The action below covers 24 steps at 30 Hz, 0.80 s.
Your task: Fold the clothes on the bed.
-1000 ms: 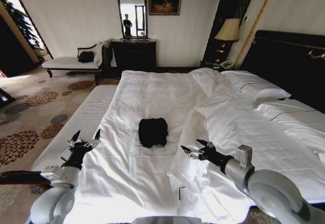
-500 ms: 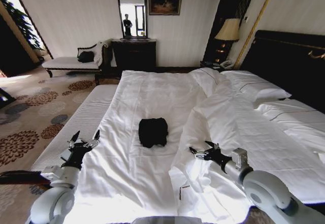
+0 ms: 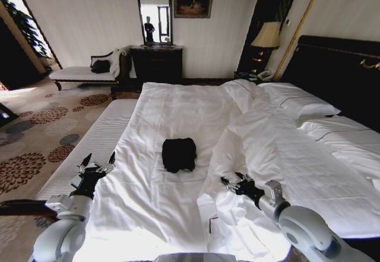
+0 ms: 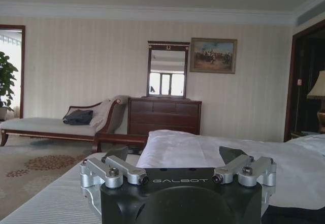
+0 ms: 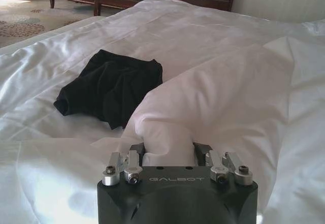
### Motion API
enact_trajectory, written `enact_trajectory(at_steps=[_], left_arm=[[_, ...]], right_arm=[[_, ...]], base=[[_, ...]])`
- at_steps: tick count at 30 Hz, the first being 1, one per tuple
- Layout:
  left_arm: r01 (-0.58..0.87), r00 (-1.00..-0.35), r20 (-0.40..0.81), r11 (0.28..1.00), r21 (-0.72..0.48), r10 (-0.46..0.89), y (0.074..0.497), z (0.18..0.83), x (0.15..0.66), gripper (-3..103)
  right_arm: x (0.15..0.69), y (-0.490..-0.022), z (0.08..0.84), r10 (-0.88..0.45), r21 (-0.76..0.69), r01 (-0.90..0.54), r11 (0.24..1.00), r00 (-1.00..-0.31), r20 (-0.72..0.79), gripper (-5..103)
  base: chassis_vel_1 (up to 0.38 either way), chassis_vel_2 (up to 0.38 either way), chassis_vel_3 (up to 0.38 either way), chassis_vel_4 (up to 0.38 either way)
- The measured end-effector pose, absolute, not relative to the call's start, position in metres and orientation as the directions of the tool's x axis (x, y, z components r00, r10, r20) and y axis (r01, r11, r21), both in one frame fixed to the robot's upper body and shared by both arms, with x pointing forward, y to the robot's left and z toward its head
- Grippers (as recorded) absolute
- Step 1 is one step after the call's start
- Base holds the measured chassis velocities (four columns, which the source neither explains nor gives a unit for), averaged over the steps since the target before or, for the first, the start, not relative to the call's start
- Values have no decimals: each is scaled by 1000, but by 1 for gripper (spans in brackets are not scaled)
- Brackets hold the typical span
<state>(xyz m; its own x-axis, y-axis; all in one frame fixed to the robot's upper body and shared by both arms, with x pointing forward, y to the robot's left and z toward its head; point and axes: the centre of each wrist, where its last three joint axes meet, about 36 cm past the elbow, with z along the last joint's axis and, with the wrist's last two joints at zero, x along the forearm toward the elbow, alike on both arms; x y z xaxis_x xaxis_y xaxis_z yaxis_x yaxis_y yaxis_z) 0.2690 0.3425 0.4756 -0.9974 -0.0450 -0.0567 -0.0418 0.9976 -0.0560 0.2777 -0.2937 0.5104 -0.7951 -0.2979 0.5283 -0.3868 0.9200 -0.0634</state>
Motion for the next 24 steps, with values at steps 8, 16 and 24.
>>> enact_trajectory(at_steps=[8,16,24], left_arm=[[-41,-997,-58,998,-55,-44,342,477,268,100],[-41,-997,-60,998,-56,-44,342,476,269,100],[-33,-997,-65,998,-56,-37,342,477,271,100]], right_arm=[[272,-290,509,-311,-33,-382,923,-796,520,25],[268,-287,510,-320,-10,-380,925,-793,519,3],[267,-290,521,-310,-17,-366,930,-810,498,3]], base=[[0,0,0,0],[0,0,0,0],[0,0,0,0]])
